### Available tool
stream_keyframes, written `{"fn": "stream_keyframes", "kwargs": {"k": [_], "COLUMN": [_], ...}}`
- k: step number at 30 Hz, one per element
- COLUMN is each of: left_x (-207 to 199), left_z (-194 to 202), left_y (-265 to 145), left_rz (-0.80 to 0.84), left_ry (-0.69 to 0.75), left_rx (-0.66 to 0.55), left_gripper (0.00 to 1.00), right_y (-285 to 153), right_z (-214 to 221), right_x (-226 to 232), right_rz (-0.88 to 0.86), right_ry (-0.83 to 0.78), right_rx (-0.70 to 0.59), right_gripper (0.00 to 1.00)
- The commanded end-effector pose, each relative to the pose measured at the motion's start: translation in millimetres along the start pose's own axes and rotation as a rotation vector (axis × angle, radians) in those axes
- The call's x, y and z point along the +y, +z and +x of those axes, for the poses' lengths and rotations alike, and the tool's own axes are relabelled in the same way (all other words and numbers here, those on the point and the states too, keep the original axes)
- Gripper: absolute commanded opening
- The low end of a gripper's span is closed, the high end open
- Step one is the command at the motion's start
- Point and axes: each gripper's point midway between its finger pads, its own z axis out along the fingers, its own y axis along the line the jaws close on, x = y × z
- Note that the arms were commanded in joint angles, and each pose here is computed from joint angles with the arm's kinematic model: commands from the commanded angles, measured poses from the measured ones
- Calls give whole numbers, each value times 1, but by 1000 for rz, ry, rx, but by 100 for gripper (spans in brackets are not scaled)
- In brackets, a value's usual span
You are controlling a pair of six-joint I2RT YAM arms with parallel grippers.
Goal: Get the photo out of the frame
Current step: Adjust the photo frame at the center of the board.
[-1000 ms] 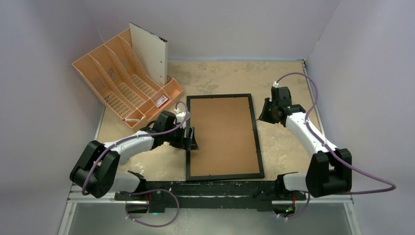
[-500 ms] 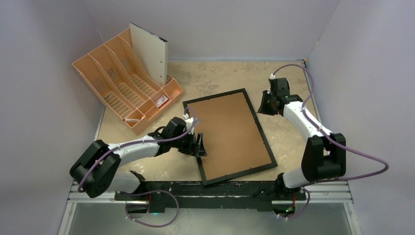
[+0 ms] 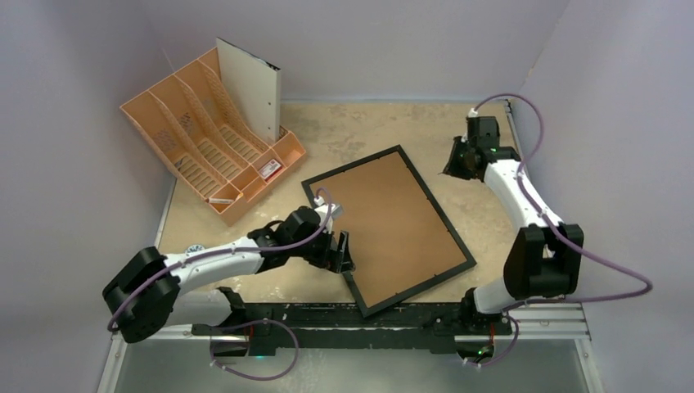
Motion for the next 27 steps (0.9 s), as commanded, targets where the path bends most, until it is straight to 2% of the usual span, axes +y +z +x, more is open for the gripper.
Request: {"fn": "stream_keyframes", "kwargs": {"k": [1,3,8,14,19,25,27], "left_x": [3,1,6,30,55,92,100], "left_z": [-50,-76,-168,-244,-282,-302,-307], "left_y": [-26,-35,-45,-1,28,44,46], "left_rz": [-137,-146,-82,-165,-159,-154,-160], "left_ry": [115,170,282,478,523,513,520], "left_rx": [-132,-151,-216,-98,-69,-62,-65], "left_gripper": [89,91,91,90,89,89,89], "right_y": [-44,-56,-83,-111,-128,-146,-149], "right_z": [0,16,67,104,125,135,146], "right_x": [-36,-48,-70,-81,-86,-97,-95], "right_rz": [122,164,256,276,347,416,408], "right_ry": [82,133,293,385,445,451,448], "right_rx": [-69,-88,-69,-90,5,14,56], "right_gripper": [0,0,0,0,0,0,0]}}
